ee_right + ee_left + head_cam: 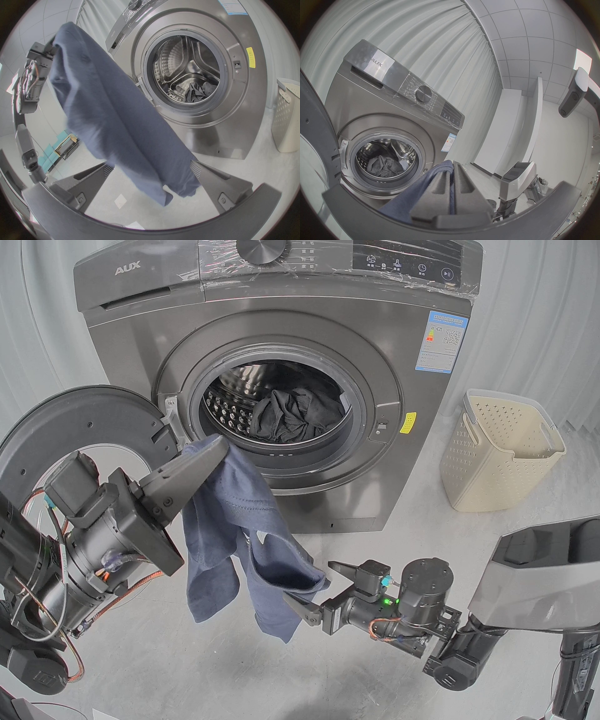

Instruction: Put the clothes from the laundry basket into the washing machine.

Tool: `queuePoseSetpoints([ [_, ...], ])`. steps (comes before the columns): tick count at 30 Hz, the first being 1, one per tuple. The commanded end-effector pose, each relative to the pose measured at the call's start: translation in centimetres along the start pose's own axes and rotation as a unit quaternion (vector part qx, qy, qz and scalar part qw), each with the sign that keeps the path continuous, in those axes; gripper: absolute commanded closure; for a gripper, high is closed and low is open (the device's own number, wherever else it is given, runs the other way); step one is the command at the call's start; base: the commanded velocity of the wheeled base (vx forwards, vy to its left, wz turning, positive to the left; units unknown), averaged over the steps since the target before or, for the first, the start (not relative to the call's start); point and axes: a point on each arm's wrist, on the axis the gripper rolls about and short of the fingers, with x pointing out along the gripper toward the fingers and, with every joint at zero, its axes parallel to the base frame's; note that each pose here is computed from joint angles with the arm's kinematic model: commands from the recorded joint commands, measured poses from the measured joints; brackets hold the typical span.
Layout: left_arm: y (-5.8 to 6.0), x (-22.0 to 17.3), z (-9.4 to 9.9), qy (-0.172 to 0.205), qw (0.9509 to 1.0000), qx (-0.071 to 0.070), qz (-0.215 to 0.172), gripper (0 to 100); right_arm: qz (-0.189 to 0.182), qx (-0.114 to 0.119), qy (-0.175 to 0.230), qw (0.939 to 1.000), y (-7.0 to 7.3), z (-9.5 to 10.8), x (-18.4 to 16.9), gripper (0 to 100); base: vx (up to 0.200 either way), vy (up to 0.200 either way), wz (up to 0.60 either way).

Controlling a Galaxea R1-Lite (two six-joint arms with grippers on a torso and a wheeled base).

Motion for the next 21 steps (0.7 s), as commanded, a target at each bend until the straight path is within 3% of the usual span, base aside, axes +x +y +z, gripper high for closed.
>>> queuePoseSetpoints([
  [1, -0.4, -0.1, 0.1, -0.001, 1.0000, -0.004, -0.008, 100, -0.005, -0.002, -0.007, 1.0000, -0.8, -1.6, 3.0, 0, 0.000, 0.000, 0.00],
  [13, -0.4, -0.3, -0.5, 0.014, 0.9997, -0.006, -0.020, 100, 0.028, -0.005, -0.073, 0.9969, 1.2, -0.9, 7.3, 0, 0.000, 0.000, 0.00],
  [21, -0.9, -0.5, -0.5, 0.015, 0.9994, -0.010, -0.028, 100, 0.033, -0.004, -0.087, 0.9956, 1.8, -1.7, 9.2, 0, 0.000, 0.000, 0.00],
])
